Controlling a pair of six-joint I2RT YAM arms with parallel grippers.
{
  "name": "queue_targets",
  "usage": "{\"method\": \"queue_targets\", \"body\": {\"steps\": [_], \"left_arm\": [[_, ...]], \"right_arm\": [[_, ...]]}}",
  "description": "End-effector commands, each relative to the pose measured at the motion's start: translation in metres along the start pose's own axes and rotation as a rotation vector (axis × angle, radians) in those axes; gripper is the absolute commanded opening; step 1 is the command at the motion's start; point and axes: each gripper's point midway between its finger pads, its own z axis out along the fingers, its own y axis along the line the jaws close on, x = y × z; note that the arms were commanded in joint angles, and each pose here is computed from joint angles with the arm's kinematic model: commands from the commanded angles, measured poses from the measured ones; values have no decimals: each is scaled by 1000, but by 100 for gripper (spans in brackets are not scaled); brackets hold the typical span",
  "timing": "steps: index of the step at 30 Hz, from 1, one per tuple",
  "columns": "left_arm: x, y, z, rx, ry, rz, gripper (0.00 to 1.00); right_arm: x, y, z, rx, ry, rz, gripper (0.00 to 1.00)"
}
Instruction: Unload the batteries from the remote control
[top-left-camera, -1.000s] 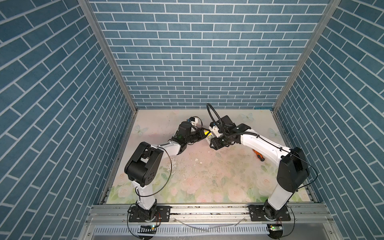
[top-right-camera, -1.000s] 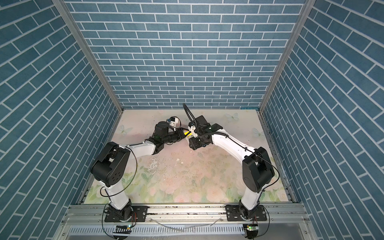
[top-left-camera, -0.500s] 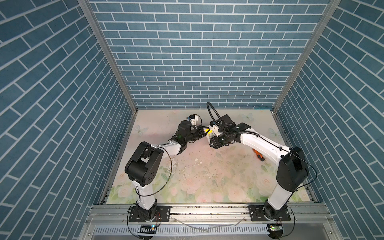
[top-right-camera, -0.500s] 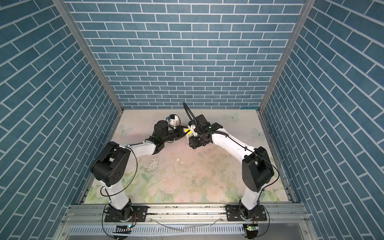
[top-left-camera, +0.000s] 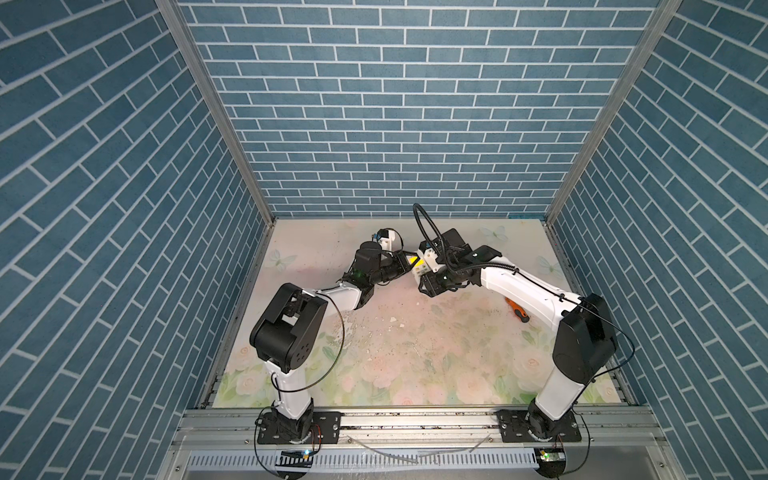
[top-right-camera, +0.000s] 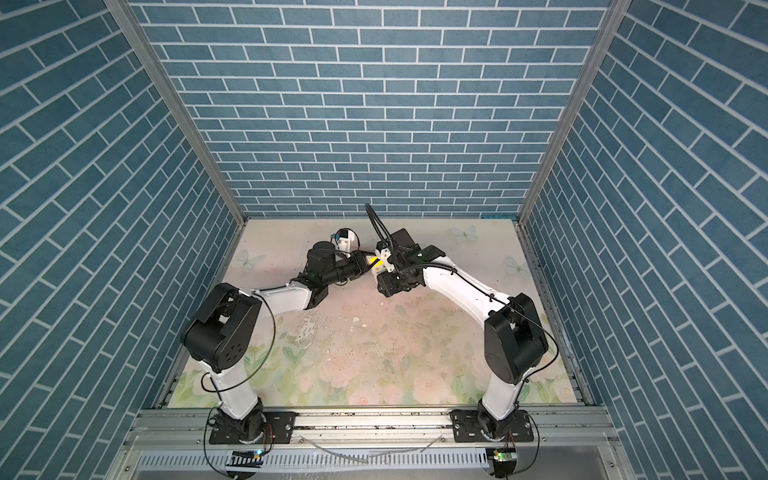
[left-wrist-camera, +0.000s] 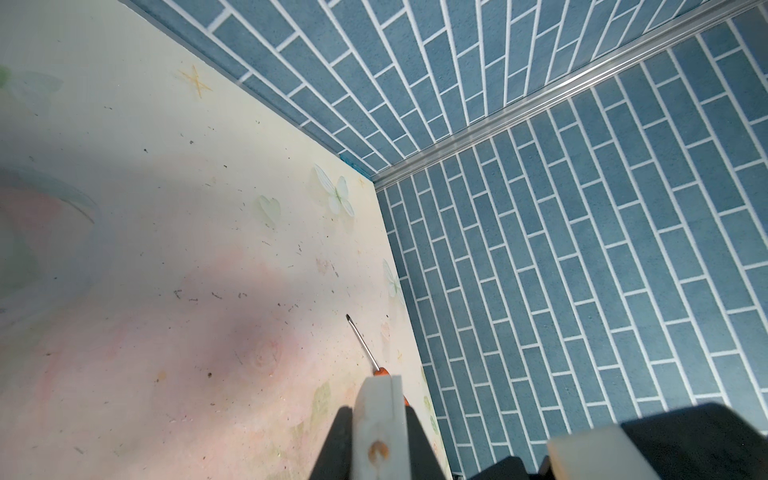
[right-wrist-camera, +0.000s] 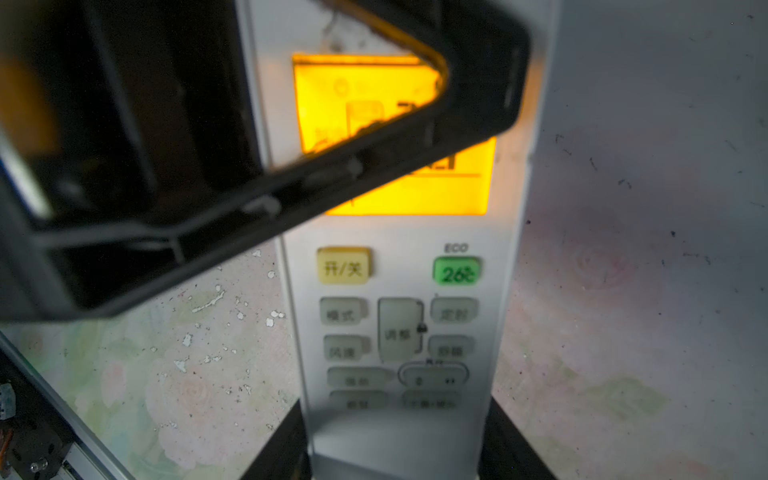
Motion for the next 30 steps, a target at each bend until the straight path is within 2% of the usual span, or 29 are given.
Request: {"method": "queue_targets", "body": {"steps": [1,6,10,13,20,25,30], "left_arm": [[4,8,3,-12,5,14,0],[-4,0,2,5,-14,24,0],[-15,-8,-2,31,-43,23,0],[-31,-16,-11,76,-99,3,0],[-63,-38,-35,152,-222,-14,0],[-77,-52,-52,214,-338,-31,0],[-85,-62,-60,280,-403,-63,0]], "right_arm": [[-27,4,-31,19,-135,-30,69],[-32,2,-47,37,-204,-7,84],[-35,3,-61,31,-257,21,87],[-36,1,-70,6,-310,86,87],[-43,0,-90,-197,-500,314,83],[-54,-11,-96,-375,-670,510,73],[-72,-7,-86,-508,-720,553,62]]}}
